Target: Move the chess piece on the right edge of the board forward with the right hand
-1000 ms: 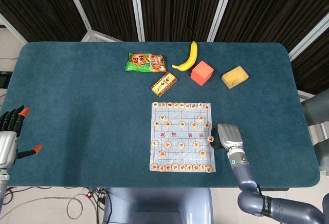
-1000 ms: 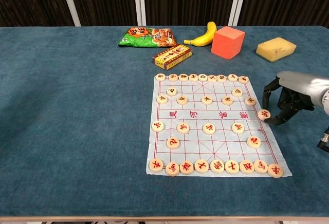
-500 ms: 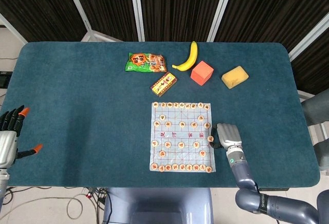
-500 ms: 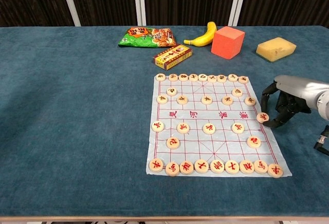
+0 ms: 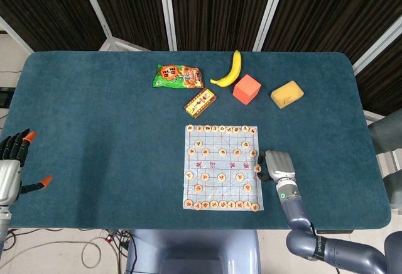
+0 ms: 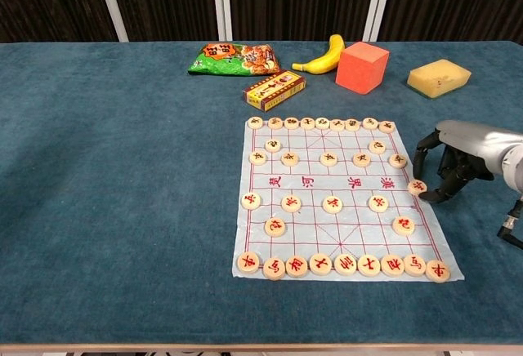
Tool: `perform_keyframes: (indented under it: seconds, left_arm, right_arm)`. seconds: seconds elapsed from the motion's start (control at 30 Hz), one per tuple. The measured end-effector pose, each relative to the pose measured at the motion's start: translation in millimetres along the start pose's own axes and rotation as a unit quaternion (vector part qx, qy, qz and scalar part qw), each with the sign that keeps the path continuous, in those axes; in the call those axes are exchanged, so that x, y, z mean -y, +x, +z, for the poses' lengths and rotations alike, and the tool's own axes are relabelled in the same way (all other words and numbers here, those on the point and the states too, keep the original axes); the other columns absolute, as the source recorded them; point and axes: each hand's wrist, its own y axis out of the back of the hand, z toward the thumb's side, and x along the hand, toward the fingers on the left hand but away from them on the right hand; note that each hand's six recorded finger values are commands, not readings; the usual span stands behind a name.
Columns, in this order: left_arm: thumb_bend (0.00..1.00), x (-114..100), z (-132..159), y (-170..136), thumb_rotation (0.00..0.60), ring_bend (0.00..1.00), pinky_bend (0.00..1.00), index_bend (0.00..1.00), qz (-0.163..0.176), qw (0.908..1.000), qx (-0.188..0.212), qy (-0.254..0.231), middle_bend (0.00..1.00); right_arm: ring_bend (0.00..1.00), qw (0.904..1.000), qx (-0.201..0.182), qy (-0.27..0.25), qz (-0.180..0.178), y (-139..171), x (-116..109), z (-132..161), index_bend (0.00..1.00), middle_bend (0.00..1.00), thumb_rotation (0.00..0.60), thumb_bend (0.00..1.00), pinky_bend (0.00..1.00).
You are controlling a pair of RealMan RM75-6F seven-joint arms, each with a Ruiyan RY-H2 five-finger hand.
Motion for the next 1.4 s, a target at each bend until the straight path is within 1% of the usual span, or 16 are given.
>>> perform_keyframes:
  seconds: [0.4, 0.67, 0.73, 0.77, 0.8, 0.87, 0.93, 0.97, 1.0, 1.03, 1.07, 1.1, 1.17, 1.2, 1.33, 1.4]
  left_arm:
    - [0.0, -1, 0, 0, 0.6, 0.0, 0.0, 0.0, 0.0, 1.0, 0.0, -0.004, 0.0]
    - [0.0, -1, 0, 0, 0.6, 0.0, 0.0, 0.0, 0.0, 1.0, 0.0, -0.003, 0.0]
    - [0.0, -1, 0, -1, 0.6, 0.0, 0.0, 0.0, 0.001, 1.0, 0.0, -0.002, 0.0]
    - [0.0, -1, 0, -1, 0.6, 0.0, 0.0, 0.0, 0.001, 1.0, 0.0, -0.002, 0.0]
    - [0.0, -1, 0, -1, 0.6, 0.0, 0.0, 0.0, 0.001, 1.0, 0.0, -0.001, 0.0]
    - [0.0, 0, -1, -1, 0.6, 0.0, 0.0, 0.0, 0.0, 1.0, -0.001, 0.001, 0.0]
    - [0.0, 0, -1, -2, 0.6, 0.0, 0.0, 0.0, -0.001, 1.0, -0.001, 0.004, 0.0]
    - [0.0, 1, -1, -3, 0.6, 0.0, 0.0, 0.0, -0.002, 1.0, -0.001, 0.005, 0.0]
    - [0.0, 1, -2, -3, 0.6, 0.0, 0.0, 0.0, -0.002, 1.0, -0.002, 0.007, 0.0]
    - [0.0, 1, -2, -3, 0.6, 0.0, 0.0, 0.0, -0.002, 1.0, -0.002, 0.009, 0.0]
    - [0.0, 1, -2, -4, 0.6, 0.0, 0.0, 0.0, -0.001, 0.9999, -0.002, 0.011, 0.0]
    - [0.0, 1, -2, -4, 0.6, 0.0, 0.0, 0.0, -0.001, 0.9999, -0.002, 0.013, 0.0]
    - [0.0, 2, -3, -5, 0.6, 0.0, 0.0, 0.0, 0.0, 0.9999, -0.003, 0.017, 0.0]
    - [0.0, 2, -3, -5, 0.6, 0.0, 0.0, 0.0, 0.0, 0.9998, -0.003, 0.02, 0.0]
    - [0.0, 2, -5, -5, 0.6, 0.0, 0.0, 0.0, 0.006, 0.9997, -0.005, 0.025, 0.0]
    - [0.0, 2, -6, -5, 0.6, 0.0, 0.0, 0.0, 0.01, 0.9995, -0.006, 0.028, 0.0]
  right_arm:
    - [1.0, 1.0, -0.004, 0.005, -0.001, 8, -4, 1, 0.31, 1.0, 0.6, 0.34, 0.88]
    - [1.0, 0.9992, -0.018, 0.009, -0.034, 20, -26, -1, 0.27, 1.0, 0.6, 0.34, 0.88]
    - [0.97, 0.9984, -0.023, 0.01, -0.05, 26, -37, -4, 0.22, 0.98, 0.6, 0.34, 0.83]
    - [0.94, 0.998, -0.025, 0.011, -0.058, 30, -42, -5, 0.2, 0.95, 0.6, 0.34, 0.8]
    - [0.88, 0.9974, -0.027, 0.011, -0.067, 34, -47, -8, 0.16, 0.88, 0.6, 0.34, 0.77]
    - [0.72, 0.9956, -0.031, 0.012, -0.088, 44, -61, -15, 0.1, 0.71, 0.6, 0.34, 0.65]
    - [0.47, 0.9935, -0.033, 0.012, -0.108, 57, -73, -25, 0.03, 0.48, 0.6, 0.34, 0.5]
    - [0.39, 0.9927, -0.034, 0.012, -0.115, 63, -78, -30, 0.01, 0.41, 0.6, 0.34, 0.47]
    - [0.25, 0.9919, -0.035, 0.014, -0.122, 69, -82, -35, 0.0, 0.29, 0.6, 0.34, 0.36]
    - [0.16, 0.9908, -0.035, 0.017, -0.13, 78, -88, -43, 0.0, 0.21, 0.6, 0.34, 0.25]
    - [0.1, 0.99, -0.034, 0.021, -0.135, 85, -91, -50, 0.0, 0.15, 0.6, 0.34, 0.16]
    - [0.03, 0.9892, -0.033, 0.024, -0.141, 92, -95, -57, 0.0, 0.07, 0.6, 0.34, 0.07]
    - [0.0, 0.9876, -0.027, 0.033, -0.151, 109, -102, -74, 0.0, 0.01, 0.6, 0.34, 0.02]
    - [0.0, 0.9869, -0.025, 0.036, -0.155, 116, -104, -81, 0.0, 0.0, 0.6, 0.34, 0.0]
    - [0.0, 0.9835, -0.013, 0.033, -0.177, 145, -110, -108, 0.0, 0.0, 0.6, 0.34, 0.0]
    - [0.0, 0.9811, -0.011, 0.032, -0.19, 152, -111, -117, 0.0, 0.0, 0.6, 0.34, 0.0]
